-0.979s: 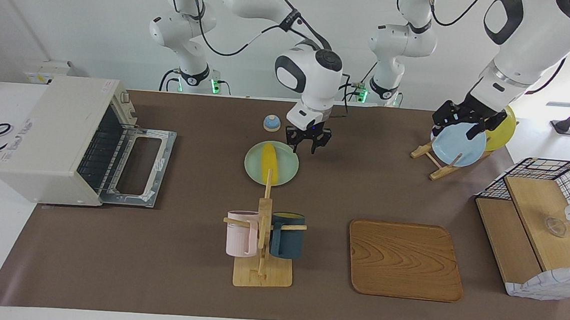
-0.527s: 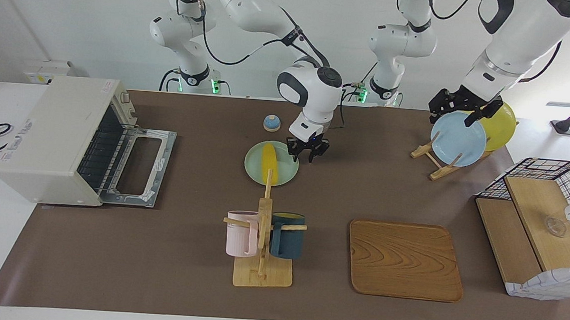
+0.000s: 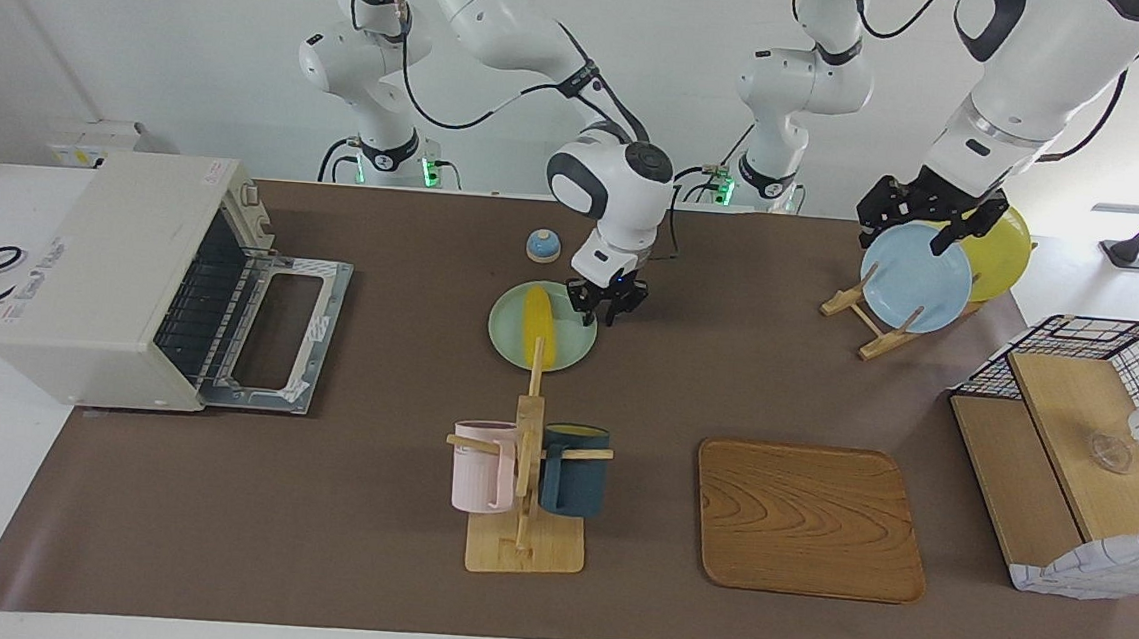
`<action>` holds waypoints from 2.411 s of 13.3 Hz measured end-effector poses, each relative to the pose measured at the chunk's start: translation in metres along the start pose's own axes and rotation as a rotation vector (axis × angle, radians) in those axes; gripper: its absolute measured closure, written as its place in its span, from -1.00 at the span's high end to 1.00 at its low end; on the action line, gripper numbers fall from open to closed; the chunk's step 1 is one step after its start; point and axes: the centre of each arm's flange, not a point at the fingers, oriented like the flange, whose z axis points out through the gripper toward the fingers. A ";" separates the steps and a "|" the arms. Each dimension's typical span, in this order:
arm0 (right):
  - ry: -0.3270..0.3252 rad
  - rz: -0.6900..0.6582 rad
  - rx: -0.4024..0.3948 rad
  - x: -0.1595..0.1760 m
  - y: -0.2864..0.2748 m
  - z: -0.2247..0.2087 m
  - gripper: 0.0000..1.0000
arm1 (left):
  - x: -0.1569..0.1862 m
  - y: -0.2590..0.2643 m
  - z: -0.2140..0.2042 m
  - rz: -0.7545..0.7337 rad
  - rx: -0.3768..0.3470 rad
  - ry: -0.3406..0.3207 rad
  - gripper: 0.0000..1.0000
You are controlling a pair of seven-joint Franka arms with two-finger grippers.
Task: Put corn in oven
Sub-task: 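Grasp the green plate rim with the right gripper and lift it, then carry the plate with the corn toward the open oven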
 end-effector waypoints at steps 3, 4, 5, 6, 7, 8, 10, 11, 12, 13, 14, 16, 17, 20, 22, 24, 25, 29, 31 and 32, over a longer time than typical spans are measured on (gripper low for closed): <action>0.012 -0.021 -0.039 -0.001 0.006 -0.005 -0.90 | 0.001 -0.004 -0.002 -0.006 0.001 0.007 1.00; 0.005 -0.026 -0.059 -0.002 0.008 -0.004 -0.90 | 0.002 -0.005 -0.003 -0.006 0.001 0.014 1.00; 0.003 -0.039 -0.093 -0.002 0.011 -0.003 -0.90 | 0.002 -0.003 -0.004 -0.003 0.001 0.021 1.00; 0.002 -0.048 -0.133 0.000 0.015 -0.005 -0.90 | 0.002 -0.001 -0.005 0.001 0.002 0.024 1.00; -0.003 -0.053 -0.165 0.003 0.019 -0.009 -0.91 | 0.002 0.001 -0.005 0.004 0.002 0.024 1.00; -0.007 -0.060 -0.185 0.006 0.022 -0.012 -0.94 | 0.002 0.002 -0.005 0.007 0.002 0.024 1.00; -0.014 -0.084 -0.219 0.012 0.031 -0.015 -0.94 | 0.002 0.002 -0.005 0.006 0.002 0.024 1.00; -0.025 -0.097 -0.232 0.018 0.041 -0.016 -0.94 | 0.002 0.002 -0.005 0.006 0.003 0.024 1.00; -0.044 -0.111 -0.246 0.027 0.057 -0.019 -0.94 | 0.002 0.001 -0.005 0.004 0.003 0.024 1.00; -0.066 -0.122 -0.257 0.036 0.077 -0.022 -0.94 | 0.002 0.000 -0.005 0.002 0.003 0.024 1.00; -0.086 -0.128 -0.269 0.045 0.098 -0.026 -0.94 | 0.002 -0.002 -0.005 -0.001 0.003 0.024 1.00; -0.115 -0.108 -0.291 0.054 0.133 -0.035 -0.94 | 0.002 0.000 -0.005 0.001 0.004 0.024 1.00; -0.123 -0.096 -0.294 0.055 0.149 -0.038 -0.94 | 0.002 0.000 -0.005 0.003 0.004 0.024 1.00; -0.156 -0.067 -0.300 0.053 0.201 -0.044 -0.94 | 0.002 0.001 -0.005 0.004 0.004 0.023 1.00; -0.183 -0.058 -0.298 0.047 0.243 -0.046 -0.94 | 0.002 0.001 -0.005 0.003 0.004 0.023 1.00; -0.193 -0.046 -0.294 0.043 0.271 -0.051 -0.94 | 0.002 0.000 -0.005 0.002 0.004 0.023 1.00; -0.197 -0.029 -0.294 0.043 0.283 -0.051 -0.94 | 0.002 0.000 -0.005 0.002 0.004 0.023 1.00; -0.226 0.030 -0.307 0.042 0.333 -0.043 -0.94 | 0.002 0.000 -0.005 0.002 0.004 0.023 1.00; -0.239 0.046 -0.324 0.043 0.361 -0.039 -0.94 | 0.002 0.000 -0.005 0.002 0.004 0.023 1.00; -0.249 0.046 -0.328 0.044 0.378 -0.037 -0.94 | 0.002 0.000 -0.005 0.002 0.004 0.023 1.00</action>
